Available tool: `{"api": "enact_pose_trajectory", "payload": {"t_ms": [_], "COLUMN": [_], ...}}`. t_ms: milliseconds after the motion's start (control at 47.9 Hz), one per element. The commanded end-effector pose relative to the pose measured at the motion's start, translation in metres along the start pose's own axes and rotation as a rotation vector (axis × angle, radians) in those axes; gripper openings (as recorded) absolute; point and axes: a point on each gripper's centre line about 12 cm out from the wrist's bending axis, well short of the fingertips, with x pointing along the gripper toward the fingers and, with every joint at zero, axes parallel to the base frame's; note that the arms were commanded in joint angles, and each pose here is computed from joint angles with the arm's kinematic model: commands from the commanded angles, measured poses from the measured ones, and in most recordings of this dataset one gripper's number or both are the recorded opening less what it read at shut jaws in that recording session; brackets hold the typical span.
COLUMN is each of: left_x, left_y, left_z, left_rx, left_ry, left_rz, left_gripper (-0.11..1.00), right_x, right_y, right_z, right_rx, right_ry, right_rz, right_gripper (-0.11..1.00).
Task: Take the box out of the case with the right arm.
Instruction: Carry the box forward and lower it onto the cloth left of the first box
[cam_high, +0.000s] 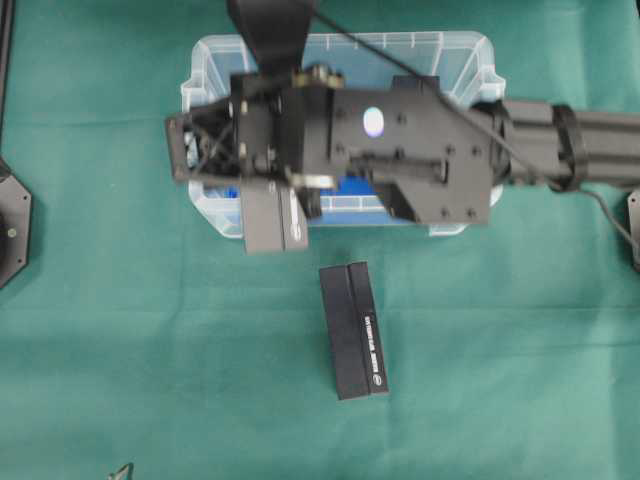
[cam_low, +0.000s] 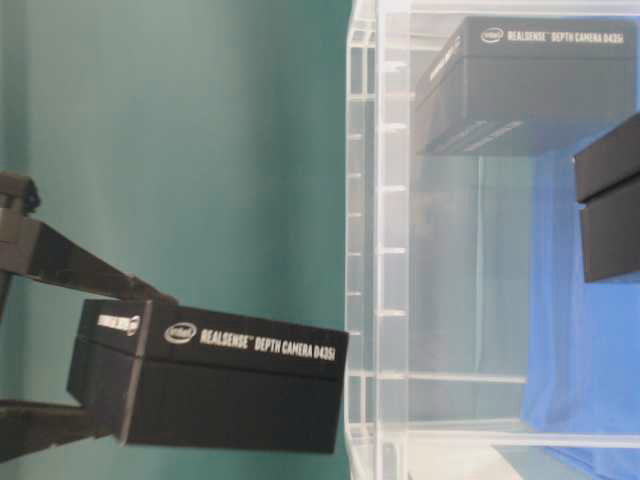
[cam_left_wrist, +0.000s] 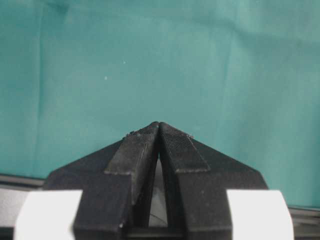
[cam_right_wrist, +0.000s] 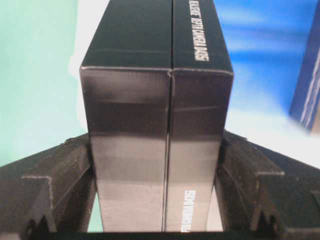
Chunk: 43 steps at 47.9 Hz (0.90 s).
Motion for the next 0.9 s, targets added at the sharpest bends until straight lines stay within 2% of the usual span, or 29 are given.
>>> {"api": "enact_pose_trajectory", "payload": {"t_ms": [0,584,709,876], "left_x": [-0.003,-0.003,-0.003,-0.003], "left_y": [0.000,0.000,0.000,0.000], "left_z": [0.003,0.003,0.003,0.003], "left_rx": [-0.006,-0.007,-0.007,-0.007], "left_ry": [-0.012,-0.014,-0.014,-0.014], "left_rz": [0.001,0.002,0.000,0.002], "left_gripper": [0.02,0.02,0.02,0.02], "right_x": [-0.045,-0.076,-0.079,-0.079], "right_y": [-0.005,-0.015,-0.017,-0.017], "right_z": [0.001,-0.091,-0.100,-0.100], "right_rx": [0.024,0.022,0.019,0.020], "right_ry": [0.010,0.093,0.104,0.106], "right_rz": [0.094,0.142,0.145,0.147], "right_gripper": [0.67,0.67,0.67,0.67]}}
